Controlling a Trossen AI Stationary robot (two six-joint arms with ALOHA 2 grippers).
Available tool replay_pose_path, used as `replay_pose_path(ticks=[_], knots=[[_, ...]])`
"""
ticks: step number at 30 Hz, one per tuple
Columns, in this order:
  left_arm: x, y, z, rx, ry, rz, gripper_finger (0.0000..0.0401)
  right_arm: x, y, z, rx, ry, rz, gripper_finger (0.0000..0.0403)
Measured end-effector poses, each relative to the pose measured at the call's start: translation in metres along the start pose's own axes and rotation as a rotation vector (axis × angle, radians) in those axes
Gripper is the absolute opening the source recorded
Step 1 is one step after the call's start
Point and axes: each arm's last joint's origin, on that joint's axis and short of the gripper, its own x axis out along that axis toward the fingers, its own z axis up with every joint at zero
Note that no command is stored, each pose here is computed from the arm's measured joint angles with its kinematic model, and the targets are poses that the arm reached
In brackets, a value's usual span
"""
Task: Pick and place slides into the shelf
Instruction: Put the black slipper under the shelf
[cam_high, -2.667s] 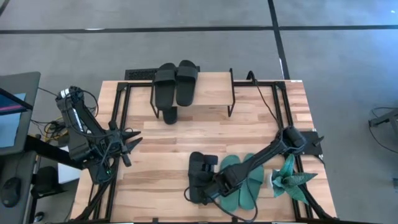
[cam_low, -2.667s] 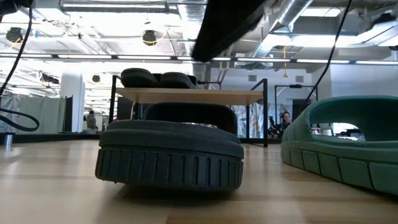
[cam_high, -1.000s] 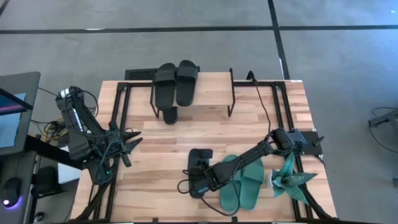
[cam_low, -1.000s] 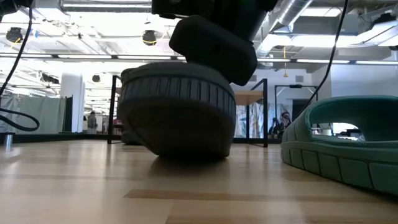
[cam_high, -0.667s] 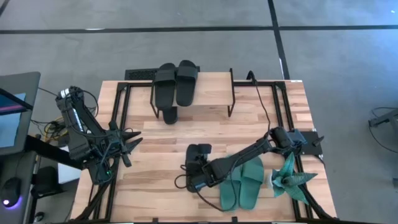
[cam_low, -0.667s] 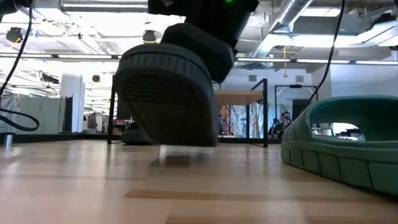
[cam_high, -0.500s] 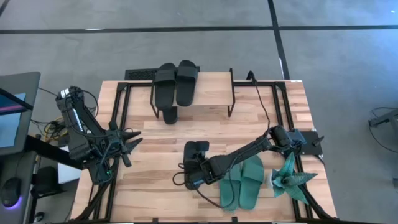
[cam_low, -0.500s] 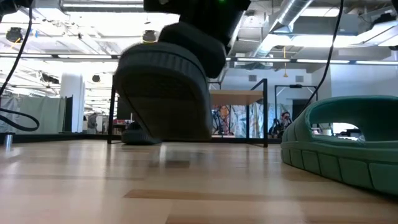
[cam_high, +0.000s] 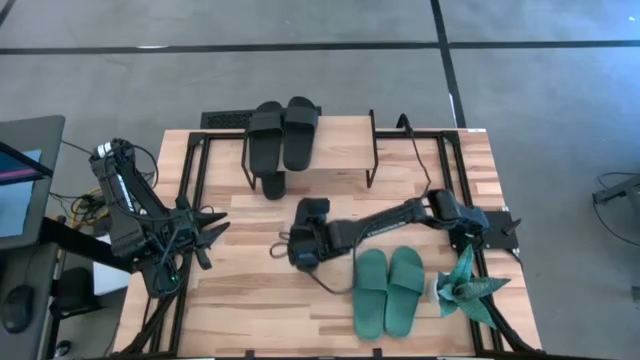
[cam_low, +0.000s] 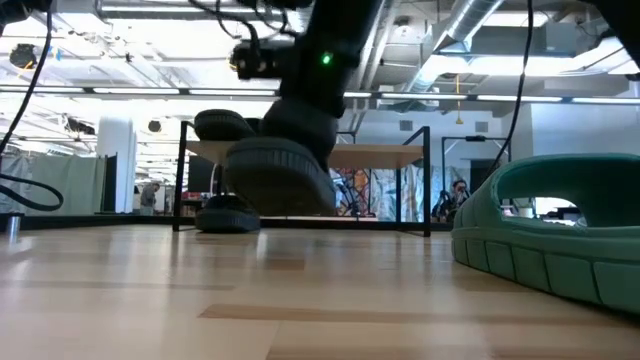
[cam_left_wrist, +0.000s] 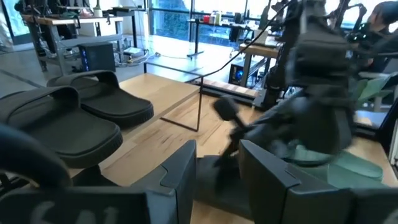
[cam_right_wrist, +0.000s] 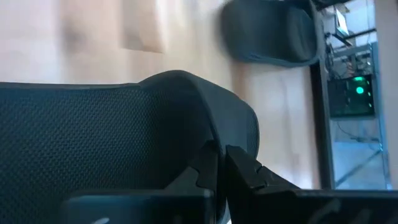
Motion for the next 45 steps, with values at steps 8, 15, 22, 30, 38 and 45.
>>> replay_pose_path(ticks=[8,15,22,30,38,45], knots=[[0.0,-0.001,0.001,-0.014,-0.037,-0.006,0.0109,0.03,-0.037,0.005,-0.004,-0.01,-0.015,0.0003],[0.0,-0.001,0.001,-0.014,-0.038,-0.007,0.0109,0.049,-0.061,0.008,0.016,-0.047,0.025,0.0003],[0.0,-0.001,0.001,-0.013,-0.038,-0.007,0.0109,0.061,-0.072,0.009,-0.02,-0.094,0.043,0.0002],[0.001,-0.001,0.001,-0.007,-0.04,0.002,0.0109,0.075,-0.078,0.001,-0.02,-0.074,0.078,0.0002],[0.005,0.0,0.002,-0.01,-0.043,0.029,0.0109,0.081,-0.087,0.002,-0.024,-0.104,0.083,0.0002],[0.005,0.0,0.002,-0.012,-0.044,0.03,0.0109,0.083,-0.09,0.002,-0.051,-0.115,0.099,0.0002]])
